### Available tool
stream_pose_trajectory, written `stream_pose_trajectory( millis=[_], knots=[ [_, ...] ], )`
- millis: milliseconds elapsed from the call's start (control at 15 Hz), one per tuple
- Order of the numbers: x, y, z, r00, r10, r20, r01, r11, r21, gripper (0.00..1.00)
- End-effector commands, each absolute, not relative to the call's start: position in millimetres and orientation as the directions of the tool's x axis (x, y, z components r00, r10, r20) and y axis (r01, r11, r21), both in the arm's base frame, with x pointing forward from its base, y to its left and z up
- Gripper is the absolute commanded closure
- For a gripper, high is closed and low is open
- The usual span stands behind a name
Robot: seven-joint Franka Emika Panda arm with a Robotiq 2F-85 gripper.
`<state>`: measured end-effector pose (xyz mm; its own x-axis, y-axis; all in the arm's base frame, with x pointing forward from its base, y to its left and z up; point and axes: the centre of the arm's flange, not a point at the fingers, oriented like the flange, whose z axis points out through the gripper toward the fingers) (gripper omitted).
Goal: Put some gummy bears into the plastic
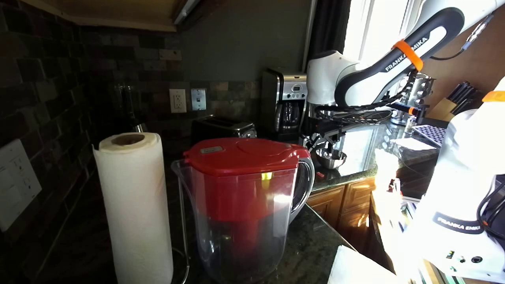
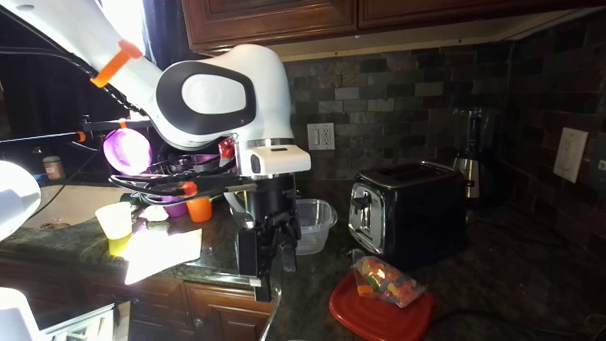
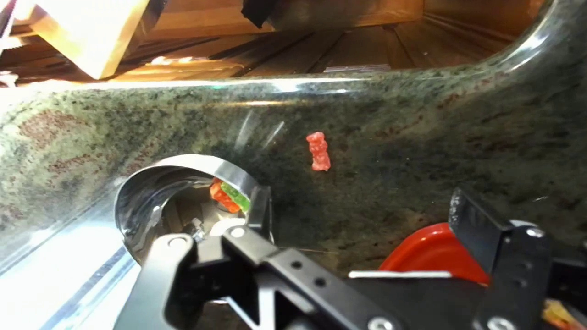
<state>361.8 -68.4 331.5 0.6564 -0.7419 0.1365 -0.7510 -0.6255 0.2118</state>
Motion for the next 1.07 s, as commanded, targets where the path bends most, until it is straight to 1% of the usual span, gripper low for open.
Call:
stream_pose_trajectory(
  millis=[0, 333, 800, 1000],
  knots=[
    [339, -76, 298, 0.634, -0.759, 0.144, -0.765, -0.590, 0.259, 0.00],
    [336, -86, 277, 0.608, -0.791, 0.067, -0.777, -0.574, 0.259, 0.00],
    [336, -103, 260, 0.590, -0.806, 0.044, -0.798, -0.573, 0.189, 0.00],
    [337, -104, 253, 0.575, -0.818, 0.033, -0.807, -0.560, 0.189, 0.00]
  ],
)
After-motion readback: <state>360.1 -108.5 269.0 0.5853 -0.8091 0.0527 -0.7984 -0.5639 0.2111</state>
